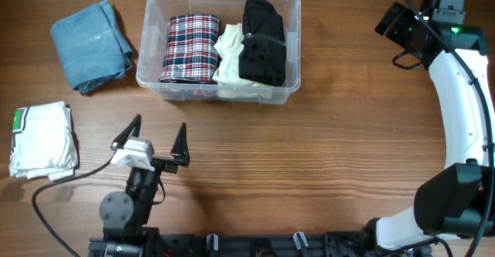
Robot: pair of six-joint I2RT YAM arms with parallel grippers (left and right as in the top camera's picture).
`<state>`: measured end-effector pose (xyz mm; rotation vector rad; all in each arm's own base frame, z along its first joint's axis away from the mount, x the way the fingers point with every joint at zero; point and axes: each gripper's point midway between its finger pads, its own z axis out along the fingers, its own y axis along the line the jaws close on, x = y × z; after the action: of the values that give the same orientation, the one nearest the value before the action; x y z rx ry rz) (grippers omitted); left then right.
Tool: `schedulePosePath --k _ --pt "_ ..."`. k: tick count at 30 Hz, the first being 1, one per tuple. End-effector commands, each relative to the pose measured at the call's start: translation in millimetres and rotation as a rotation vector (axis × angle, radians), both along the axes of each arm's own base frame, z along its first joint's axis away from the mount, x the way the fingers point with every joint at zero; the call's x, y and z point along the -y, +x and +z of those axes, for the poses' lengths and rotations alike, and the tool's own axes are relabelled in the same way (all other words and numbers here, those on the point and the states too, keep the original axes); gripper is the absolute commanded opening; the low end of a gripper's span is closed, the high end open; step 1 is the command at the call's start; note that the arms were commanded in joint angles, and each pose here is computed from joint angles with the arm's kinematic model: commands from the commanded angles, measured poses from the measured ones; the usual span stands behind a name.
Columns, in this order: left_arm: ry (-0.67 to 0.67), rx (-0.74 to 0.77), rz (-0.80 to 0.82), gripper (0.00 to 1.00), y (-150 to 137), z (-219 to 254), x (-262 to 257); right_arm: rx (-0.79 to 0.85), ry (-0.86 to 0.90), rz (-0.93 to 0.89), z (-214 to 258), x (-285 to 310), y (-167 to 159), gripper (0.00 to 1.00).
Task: Pack container
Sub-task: 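Reach the left gripper to the blue denim item and grasp it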
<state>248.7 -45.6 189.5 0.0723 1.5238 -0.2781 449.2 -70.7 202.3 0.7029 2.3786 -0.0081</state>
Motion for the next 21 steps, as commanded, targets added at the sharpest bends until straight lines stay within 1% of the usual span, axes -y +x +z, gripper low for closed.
schedulePosePath --k 1,3,5,7,8,10,13,17,19,21 --pt "-0.026 0.078 0.198 1.0 0.2 30.9 -34.0 -0.009 0.015 0.0 -6.0 -2.8 1.3 1.0" --pt "-0.021 0.085 0.315 1.0 -4.2 48.4 -54.5 -0.009 0.015 -0.001 -6.0 -2.8 1.3 1.0" --pt "-0.017 0.047 0.43 1.0 -13.1 66.5 -75.7 -0.009 0.015 0.0 -6.0 -2.8 1.3 1.0" --pt "0.053 -0.012 0.501 1.0 -23.5 89.6 -89.5 -0.009 0.015 -0.001 -5.9 -2.8 1.4 1.0" --pt "0.09 -0.053 0.534 1.0 -29.0 109.1 -96.8 -0.009 0.015 -0.001 -5.9 -2.8 1.4 1.0" --pt "0.106 -0.113 0.548 1.0 -29.6 135.6 -101.7 -0.009 0.015 -0.001 -5.9 -2.8 1.4 1.0" --pt "0.128 -0.25 0.45 1.0 -15.0 162.4 -89.7 -0.009 0.015 -0.001 -6.0 -2.8 1.3 1.0" --pt "0.123 -0.288 0.369 1.0 11.9 196.3 -78.0 -0.009 0.015 -0.001 -6.0 -2.7 1.3 1.0" --pt "0.109 -0.283 0.412 1.0 21.9 202.7 -86.3 -0.009 0.015 -0.001 -5.9 -2.5 1.3 1.0" --pt "0.04 -0.364 0.486 1.0 30.3 193.0 -103.4 -0.009 0.015 -0.001 -6.0 -2.8 1.3 1.0"
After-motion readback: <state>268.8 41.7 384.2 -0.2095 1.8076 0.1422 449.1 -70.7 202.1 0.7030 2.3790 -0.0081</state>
